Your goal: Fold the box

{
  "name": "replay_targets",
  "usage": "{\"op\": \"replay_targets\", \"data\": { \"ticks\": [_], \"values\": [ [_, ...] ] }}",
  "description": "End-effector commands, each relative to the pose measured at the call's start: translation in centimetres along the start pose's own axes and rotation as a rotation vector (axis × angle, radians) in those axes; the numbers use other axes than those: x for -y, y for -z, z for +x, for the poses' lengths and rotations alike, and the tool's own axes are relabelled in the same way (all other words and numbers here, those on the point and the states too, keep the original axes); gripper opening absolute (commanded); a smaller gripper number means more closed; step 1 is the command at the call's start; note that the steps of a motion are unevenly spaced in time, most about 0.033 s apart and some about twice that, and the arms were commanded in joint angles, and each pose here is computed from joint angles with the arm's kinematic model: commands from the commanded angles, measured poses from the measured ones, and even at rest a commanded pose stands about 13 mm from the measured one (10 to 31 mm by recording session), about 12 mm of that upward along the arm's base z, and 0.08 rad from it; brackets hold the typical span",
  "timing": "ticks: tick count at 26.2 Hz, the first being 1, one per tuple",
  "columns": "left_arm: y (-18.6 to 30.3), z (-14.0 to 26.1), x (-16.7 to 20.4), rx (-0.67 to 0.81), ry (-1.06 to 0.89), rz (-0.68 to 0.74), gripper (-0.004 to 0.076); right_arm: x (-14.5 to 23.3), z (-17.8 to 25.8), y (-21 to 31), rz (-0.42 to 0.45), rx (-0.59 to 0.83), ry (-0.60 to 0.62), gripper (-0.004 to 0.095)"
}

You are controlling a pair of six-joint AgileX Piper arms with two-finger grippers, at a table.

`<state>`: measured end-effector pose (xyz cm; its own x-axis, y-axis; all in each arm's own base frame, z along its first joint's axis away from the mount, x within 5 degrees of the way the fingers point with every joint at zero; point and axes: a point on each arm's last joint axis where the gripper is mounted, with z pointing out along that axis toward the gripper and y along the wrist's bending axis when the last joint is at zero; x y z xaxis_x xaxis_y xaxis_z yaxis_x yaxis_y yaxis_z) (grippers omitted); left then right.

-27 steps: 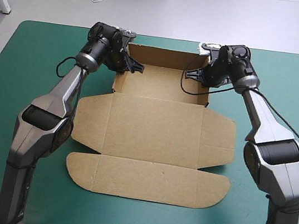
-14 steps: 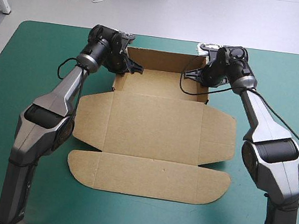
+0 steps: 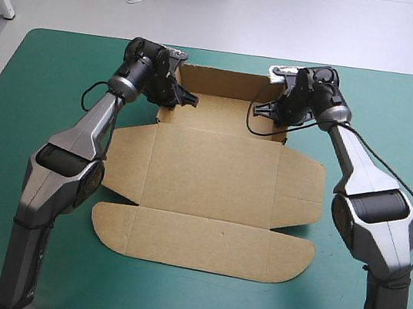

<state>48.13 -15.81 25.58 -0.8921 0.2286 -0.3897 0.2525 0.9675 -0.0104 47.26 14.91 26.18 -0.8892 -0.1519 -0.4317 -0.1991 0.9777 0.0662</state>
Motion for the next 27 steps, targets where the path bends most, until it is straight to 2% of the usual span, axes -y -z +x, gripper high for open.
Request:
{"op": "replay_targets", "data": {
  "ticks": [1,4,17,20,23,27],
  "values": [
    [4.0,-0.4,0.0,0.061,-0.003,0.009,0.0377,0.1,-0.7,3.5,0.013,0.072,0.022,0.0308],
    [4.0,-0.4,0.0,0.058,-0.003,0.009,0.0472,0.1,-0.9,4.2,0.011,0.098,0.022,0.0363],
    [7.6,-0.4,0.4,0.110,-0.017,0.061,0.0476,0.2,-1.6,9.5,0.012,0.220,0.012,0.0476],
    [10.4,-0.5,0.3,0.169,-0.025,0.055,0.0476,0.2,-1.7,11.6,0.008,0.263,0.013,0.0481],
    [16.9,0.0,0.0,0.303,-0.046,0.043,0.0476,0.3,-1.3,15.2,0.020,0.315,0.017,0.0483],
    [24.0,2.9,-0.3,0.403,-0.075,0.041,0.0475,0.3,-0.1,17.7,0.018,0.278,0.045,0.0483]
  ]
}}
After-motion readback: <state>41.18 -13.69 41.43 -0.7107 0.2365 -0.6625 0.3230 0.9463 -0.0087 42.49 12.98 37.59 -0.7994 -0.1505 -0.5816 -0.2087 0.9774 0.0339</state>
